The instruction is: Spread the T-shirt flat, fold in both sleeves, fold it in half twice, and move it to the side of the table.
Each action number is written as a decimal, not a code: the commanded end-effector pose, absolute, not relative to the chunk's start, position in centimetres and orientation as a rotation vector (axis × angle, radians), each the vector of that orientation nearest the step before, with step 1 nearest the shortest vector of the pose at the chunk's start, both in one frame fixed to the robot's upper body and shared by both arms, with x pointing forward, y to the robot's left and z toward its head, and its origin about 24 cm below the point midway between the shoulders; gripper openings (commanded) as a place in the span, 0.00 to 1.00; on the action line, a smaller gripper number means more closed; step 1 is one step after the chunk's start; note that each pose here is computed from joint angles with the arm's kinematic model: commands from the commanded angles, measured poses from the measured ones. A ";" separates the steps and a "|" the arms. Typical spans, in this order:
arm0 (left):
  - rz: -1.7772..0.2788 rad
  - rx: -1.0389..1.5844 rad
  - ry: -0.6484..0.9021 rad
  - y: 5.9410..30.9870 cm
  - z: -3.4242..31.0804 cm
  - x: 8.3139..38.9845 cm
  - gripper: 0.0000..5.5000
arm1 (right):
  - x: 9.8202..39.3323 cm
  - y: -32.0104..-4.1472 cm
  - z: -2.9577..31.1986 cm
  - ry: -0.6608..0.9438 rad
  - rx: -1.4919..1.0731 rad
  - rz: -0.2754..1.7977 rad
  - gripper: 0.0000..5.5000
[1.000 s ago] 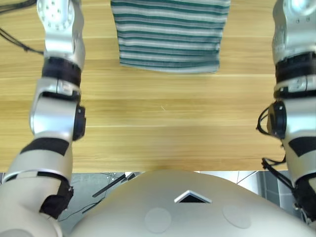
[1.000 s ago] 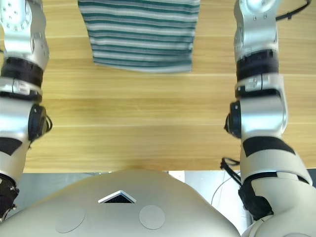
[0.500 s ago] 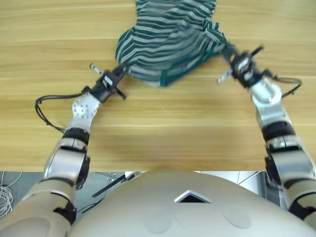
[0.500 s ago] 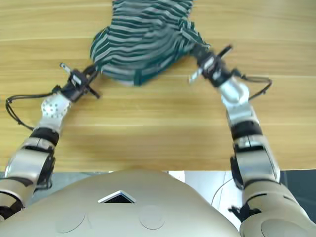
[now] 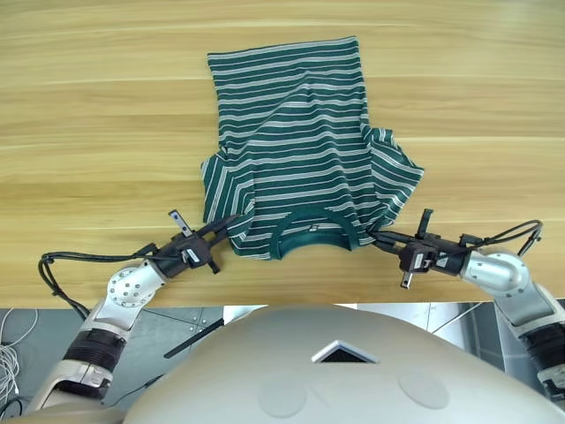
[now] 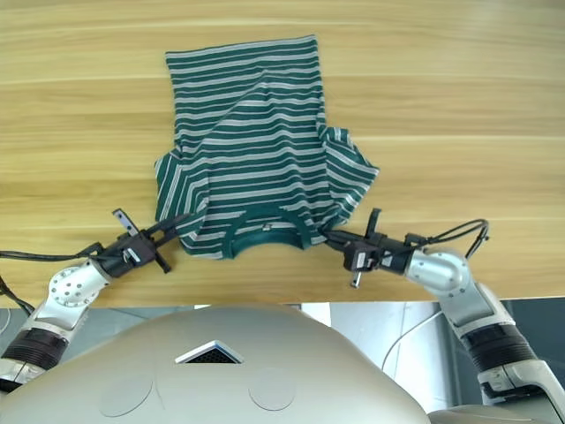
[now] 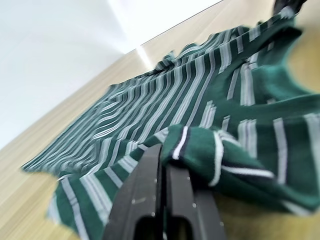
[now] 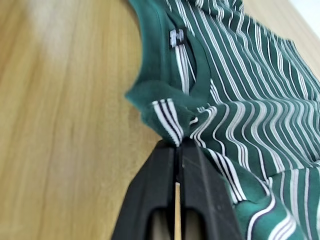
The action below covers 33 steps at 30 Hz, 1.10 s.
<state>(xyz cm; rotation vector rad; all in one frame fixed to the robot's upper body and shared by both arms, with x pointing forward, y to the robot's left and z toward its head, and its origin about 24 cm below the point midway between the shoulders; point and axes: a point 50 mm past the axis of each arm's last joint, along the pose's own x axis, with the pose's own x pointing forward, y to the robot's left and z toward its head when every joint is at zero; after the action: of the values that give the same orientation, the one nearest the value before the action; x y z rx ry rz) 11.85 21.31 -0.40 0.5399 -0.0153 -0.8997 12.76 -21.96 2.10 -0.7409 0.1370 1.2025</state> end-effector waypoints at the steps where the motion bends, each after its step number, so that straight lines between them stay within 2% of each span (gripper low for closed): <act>1: -0.885 0.598 0.271 23.4 -3.2 9.5 0.06 | 12.3 -22.5 2.4 0.167 -0.781 1.196 0.09; 11: -0.809 0.514 0.331 24.3 -2.5 6.9 0.35 | 11.9 -23.7 4.7 0.112 -0.780 1.086 0.39; 12: -0.793 0.488 0.304 24.3 -2.0 6.9 0.39 | 12.2 -23.9 5.3 0.088 -0.773 1.057 0.41; 15: -0.593 0.315 0.054 25.7 2.0 9.6 0.47 | 15.1 -24.8 7.6 -0.036 -0.743 0.916 0.41; 19: -0.438 0.139 -0.168 27.5 5.1 12.6 0.47 | 18.9 -25.0 7.2 -0.055 -0.752 0.879 0.41; 24: -0.323 0.144 -0.194 26.9 4.9 15.6 0.47 | 23.4 -24.6 5.2 0.009 -0.840 0.779 0.41; 28: -0.298 0.144 -0.211 26.4 5.3 15.8 0.47 | 21.8 -25.7 1.7 0.153 -0.877 0.775 0.41; 33: -0.290 0.189 -0.211 26.5 5.7 15.9 0.47 | 20.0 -26.4 0.0 0.254 -0.912 0.792 0.41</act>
<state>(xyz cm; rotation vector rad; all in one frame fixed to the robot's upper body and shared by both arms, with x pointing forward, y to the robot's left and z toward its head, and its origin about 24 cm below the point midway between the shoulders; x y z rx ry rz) 15.77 26.66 5.42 0.1661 -0.2081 -0.2883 21.26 -25.96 1.47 -0.8824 0.1488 0.7478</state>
